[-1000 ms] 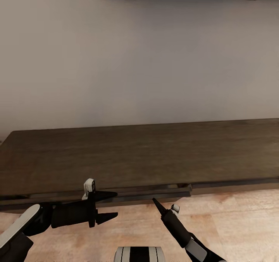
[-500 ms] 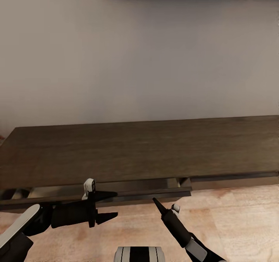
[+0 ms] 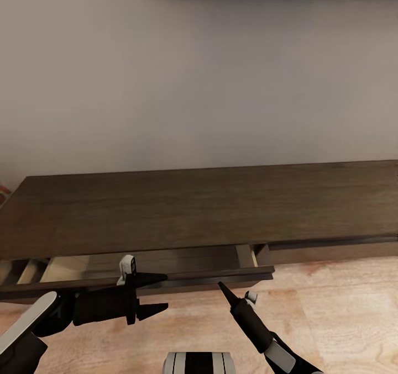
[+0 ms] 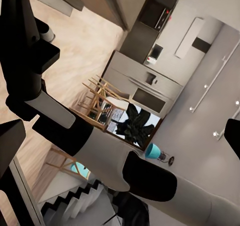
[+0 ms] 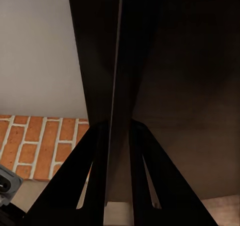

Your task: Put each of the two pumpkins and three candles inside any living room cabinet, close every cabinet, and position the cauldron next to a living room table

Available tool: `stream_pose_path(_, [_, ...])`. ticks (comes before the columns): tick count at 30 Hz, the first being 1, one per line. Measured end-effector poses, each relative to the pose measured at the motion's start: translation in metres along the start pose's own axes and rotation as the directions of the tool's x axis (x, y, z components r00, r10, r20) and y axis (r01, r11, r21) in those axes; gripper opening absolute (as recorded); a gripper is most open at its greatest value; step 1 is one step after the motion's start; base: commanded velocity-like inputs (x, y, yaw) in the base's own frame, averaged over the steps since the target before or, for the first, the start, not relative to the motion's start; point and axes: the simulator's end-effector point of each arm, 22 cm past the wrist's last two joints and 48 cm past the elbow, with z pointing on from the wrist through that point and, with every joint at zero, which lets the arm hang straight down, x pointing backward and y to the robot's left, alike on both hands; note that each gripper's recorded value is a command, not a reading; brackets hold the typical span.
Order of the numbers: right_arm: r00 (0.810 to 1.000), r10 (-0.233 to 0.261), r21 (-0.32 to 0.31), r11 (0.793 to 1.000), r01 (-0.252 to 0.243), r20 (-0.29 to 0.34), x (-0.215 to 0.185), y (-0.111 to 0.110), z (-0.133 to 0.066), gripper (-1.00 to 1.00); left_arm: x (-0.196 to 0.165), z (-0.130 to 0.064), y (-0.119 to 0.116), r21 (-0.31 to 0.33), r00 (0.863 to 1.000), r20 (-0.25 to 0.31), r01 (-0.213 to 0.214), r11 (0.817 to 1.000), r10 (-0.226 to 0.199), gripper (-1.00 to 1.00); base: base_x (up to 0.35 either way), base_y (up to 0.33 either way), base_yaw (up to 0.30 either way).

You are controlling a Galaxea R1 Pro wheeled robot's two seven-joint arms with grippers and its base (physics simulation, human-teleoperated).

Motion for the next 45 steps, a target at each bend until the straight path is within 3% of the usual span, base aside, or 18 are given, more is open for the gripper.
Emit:
stream_pose_path(8, [1.0,0.0,0.0,1.0,0.0,0.0,0.0,0.0,0.0,-1.0,0.015,0.009,0.008,-0.011,0.999,-0.042,0.018,1.0,-0.018,1.0,-0.001,0.0,0.0])
stream_pose_path(12, [1.0,0.0,0.0,1.0,0.0,0.0,0.0,0.0,0.0,-1.0,0.018,0.01,0.003,0.015,0.998,-0.053,0.029,0.999,-0.029,1.0,0.0,0.0,0.0])
stream_pose_path(45, [1.0,0.002,0.001,1.0,-0.002,0.008,-0.002,0.0,0.0,-1.0,0.018,0.01,0.0,0.028,0.998,-0.052,0.033,0.999,-0.031,1.0,-0.061,0.0,0.0])
